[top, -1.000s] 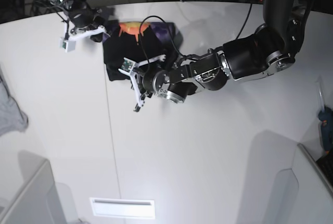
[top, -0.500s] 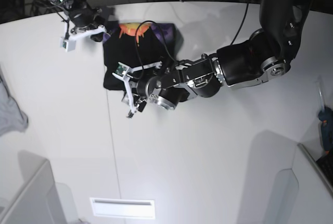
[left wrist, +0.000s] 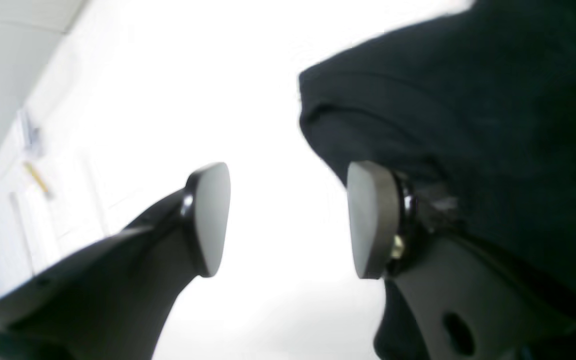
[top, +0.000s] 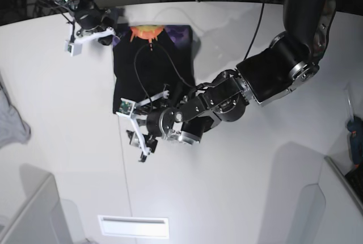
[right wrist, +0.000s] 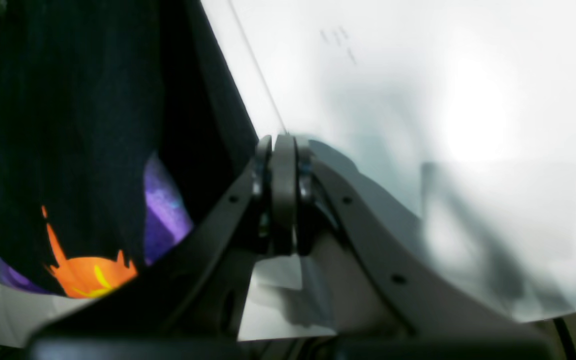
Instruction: Fold the T-shirt properly
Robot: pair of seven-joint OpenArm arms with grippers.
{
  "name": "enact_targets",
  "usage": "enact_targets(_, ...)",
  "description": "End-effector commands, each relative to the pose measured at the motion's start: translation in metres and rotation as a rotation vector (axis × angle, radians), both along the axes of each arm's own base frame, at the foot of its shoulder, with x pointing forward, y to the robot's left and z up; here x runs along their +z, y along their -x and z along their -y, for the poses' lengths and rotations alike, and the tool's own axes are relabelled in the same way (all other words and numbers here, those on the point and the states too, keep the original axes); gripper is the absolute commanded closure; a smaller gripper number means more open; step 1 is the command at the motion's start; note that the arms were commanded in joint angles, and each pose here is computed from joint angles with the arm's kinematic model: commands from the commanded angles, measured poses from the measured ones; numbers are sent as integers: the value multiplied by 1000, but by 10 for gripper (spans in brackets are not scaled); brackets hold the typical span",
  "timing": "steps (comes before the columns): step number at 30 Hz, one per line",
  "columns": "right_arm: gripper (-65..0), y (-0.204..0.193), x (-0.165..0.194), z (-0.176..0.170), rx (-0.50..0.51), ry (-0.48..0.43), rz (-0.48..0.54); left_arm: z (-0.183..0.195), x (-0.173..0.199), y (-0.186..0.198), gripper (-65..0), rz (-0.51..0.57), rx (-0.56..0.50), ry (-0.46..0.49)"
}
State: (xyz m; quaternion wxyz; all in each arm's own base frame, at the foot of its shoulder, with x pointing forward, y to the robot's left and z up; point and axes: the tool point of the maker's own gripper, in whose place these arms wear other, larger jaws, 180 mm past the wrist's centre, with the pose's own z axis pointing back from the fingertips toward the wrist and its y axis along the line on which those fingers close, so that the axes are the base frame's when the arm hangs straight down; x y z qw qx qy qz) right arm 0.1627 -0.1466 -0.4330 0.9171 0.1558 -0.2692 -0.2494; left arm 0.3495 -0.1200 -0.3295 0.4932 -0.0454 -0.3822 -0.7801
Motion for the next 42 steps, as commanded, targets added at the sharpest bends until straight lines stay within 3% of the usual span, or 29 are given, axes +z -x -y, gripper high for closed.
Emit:
enact_targets(1,0,-2,5,3,-6,7,22,9,28,-12,-352,44,10,68)
enact_targets(4,0,5,4,10,9,65,6,-7,55,-33,-336,69,135,142)
enact_targets(5,0,7,4,14,20,98,1,-13,64,-37,-291,82,173,158)
enact_targets(6,0,9,5,16,27,124,-4,-19,69,-40,-229,90,202,170)
enact_targets(8,0,14,8,22,40,173,-7,-41,71,-36,0,89,259,201)
enact_targets(11,0,23,15,32,28,240,31,-79,67,-26,0,76,347,241)
enact_targets(18,0,46,26,41,21,297,59,-157,37,17,0,26,501,218)
enact_targets(25,0,76,35,59,98,374,36,-198,12,86,0,-106,620,378)
enact_targets(30,0,95,35,76,193,427,-16,-235,-23,143,0,-232,776,333)
enact_targets(34,0,108,35,87,285,460,-64,-243,-34,188,0,-319,856,387)
enact_targets(37,0,129,29,87,347,442,-154,-242,-39,226,0,-397,891,423)
enact_targets(40,0,155,24,74,498,376,-238,-238,-43,262,0,-477,921,443)
enact_targets(42,0,171,22,62,671,323,-287,-235,-48,288,0,-545,936,443)
